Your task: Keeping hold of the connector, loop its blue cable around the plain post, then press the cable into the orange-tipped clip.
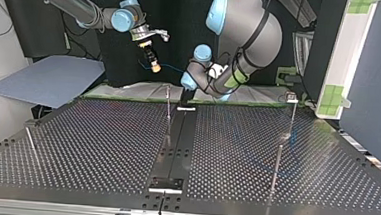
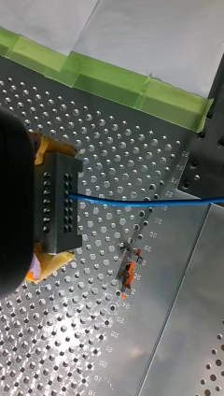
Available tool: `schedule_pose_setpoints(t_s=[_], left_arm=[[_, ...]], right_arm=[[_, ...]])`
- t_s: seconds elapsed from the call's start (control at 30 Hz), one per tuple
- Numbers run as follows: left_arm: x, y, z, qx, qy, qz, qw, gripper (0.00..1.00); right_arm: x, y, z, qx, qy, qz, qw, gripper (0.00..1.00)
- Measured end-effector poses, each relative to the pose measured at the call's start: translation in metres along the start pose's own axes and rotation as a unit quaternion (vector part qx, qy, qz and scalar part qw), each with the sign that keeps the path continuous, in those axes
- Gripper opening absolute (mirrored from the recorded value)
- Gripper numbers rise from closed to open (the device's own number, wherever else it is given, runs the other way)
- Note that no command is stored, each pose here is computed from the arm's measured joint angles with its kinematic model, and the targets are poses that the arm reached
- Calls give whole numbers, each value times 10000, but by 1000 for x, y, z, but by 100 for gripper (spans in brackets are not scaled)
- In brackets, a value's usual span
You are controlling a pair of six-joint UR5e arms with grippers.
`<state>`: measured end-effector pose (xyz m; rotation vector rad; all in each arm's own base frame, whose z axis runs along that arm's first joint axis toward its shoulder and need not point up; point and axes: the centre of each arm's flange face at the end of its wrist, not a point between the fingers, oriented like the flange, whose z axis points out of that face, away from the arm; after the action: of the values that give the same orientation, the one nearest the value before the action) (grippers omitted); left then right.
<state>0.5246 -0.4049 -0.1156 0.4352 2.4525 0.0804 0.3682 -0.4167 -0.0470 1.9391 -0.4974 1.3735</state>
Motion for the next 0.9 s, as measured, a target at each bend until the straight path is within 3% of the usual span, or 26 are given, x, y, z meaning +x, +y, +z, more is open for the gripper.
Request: schedule_pose_setpoints(t_s=[0.13, 0.3, 0.63, 0.67, 0.7, 0.73, 0.77, 0.8, 0.87, 0.9], left_arm=[[3, 2, 4, 21, -88, -171, 9998, 100], [8, 9, 10, -113, -227, -374, 9990, 100], [0, 8, 17, -164, -681, -521, 9962, 100], [-1, 8, 17, -174, -712, -527, 9959, 93], [-1, 7, 18, -194, -742, -532, 9956, 93], [-1, 7, 18, -214, -759, -533, 9955, 78], [-2, 7, 18, -235, -772, -534, 9953, 56], [-2, 7, 17, -266, -785, -534, 9951, 56], [-1, 6, 17, -307, -798, -531, 9949, 21], [-1, 6, 17, -321, -802, -528, 9949, 21]], right_arm=[[0, 0, 0, 1, -4, 2, 10000, 0], [0, 0, 0, 2, -4, 1, 10000, 0], [0, 0, 1, -2, 6, -1, 10000, 0], [0, 1, 1, -4, 9, 2, 10000, 0], [1, 1, 1, -4, 10, 4, 10000, 0], [1, 1, 1, -5, 11, 6, 10000, 0], [1, 1, 1, -5, 12, 9, 10000, 0], [1, 1, 1, -5, 12, 11, 10000, 0], [1, 1, 2, -6, 11, 16, 10000, 0], [1, 1, 2, -8, 12, 15, 10000, 0]])
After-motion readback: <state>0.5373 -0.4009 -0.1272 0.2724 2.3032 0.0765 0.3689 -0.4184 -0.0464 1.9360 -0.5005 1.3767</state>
